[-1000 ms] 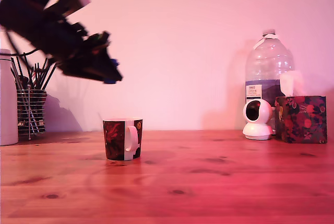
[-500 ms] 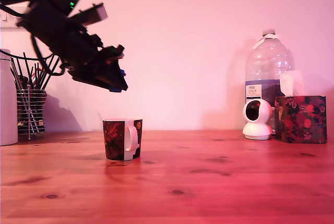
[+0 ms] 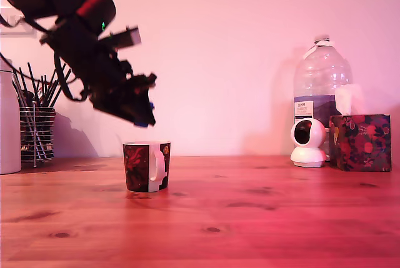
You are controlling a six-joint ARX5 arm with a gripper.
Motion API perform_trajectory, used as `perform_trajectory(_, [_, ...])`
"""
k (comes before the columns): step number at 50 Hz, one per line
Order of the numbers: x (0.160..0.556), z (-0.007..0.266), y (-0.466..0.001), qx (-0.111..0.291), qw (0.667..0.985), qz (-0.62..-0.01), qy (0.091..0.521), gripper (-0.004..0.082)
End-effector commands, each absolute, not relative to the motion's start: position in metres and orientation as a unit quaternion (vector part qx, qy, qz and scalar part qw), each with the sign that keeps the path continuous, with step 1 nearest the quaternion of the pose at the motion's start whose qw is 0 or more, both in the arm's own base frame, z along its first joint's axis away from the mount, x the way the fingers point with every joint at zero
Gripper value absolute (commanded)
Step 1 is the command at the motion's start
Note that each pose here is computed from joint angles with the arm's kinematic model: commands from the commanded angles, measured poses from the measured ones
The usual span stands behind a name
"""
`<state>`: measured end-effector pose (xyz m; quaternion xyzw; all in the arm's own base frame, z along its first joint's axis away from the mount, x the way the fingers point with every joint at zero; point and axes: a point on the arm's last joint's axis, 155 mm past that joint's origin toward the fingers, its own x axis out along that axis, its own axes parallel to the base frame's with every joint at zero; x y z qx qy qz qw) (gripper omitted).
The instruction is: Pick up the coffee capsules from the table one by one and drop them inside the nearest coffee cup
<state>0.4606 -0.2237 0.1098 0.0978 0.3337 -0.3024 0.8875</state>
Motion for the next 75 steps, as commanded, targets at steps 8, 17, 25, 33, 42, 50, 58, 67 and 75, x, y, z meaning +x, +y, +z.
perform_trajectory(8, [0.460, 0.094, -0.227, 0.102, 0.880, -0.306, 0.349, 0.0235])
perform_trajectory(17, [0.460, 0.093, -0.227, 0.102, 0.880, -0.306, 0.348, 0.0235])
perform_trajectory(25, [0.460, 0.093, -0.227, 0.102, 0.879, -0.306, 0.351, 0.0235])
perform_trajectory(33, [0.459, 0.092, -0.226, 0.102, 0.879, -0.305, 0.352, 0.0236])
perform_trajectory(42, [0.460, 0.093, -0.227, 0.102, 0.879, -0.306, 0.350, 0.0497])
perform_trajectory(50, [0.459, 0.093, -0.228, 0.102, 0.879, -0.307, 0.350, 0.0574])
perform_trajectory(58, [0.459, 0.094, -0.229, 0.104, 0.879, -0.309, 0.348, 0.0573])
perform_trajectory(67, [0.459, 0.096, -0.230, 0.104, 0.880, -0.309, 0.346, 0.0543])
perform_trajectory(75, [0.453, 0.105, -0.230, 0.104, 0.878, -0.313, 0.346, 0.0241])
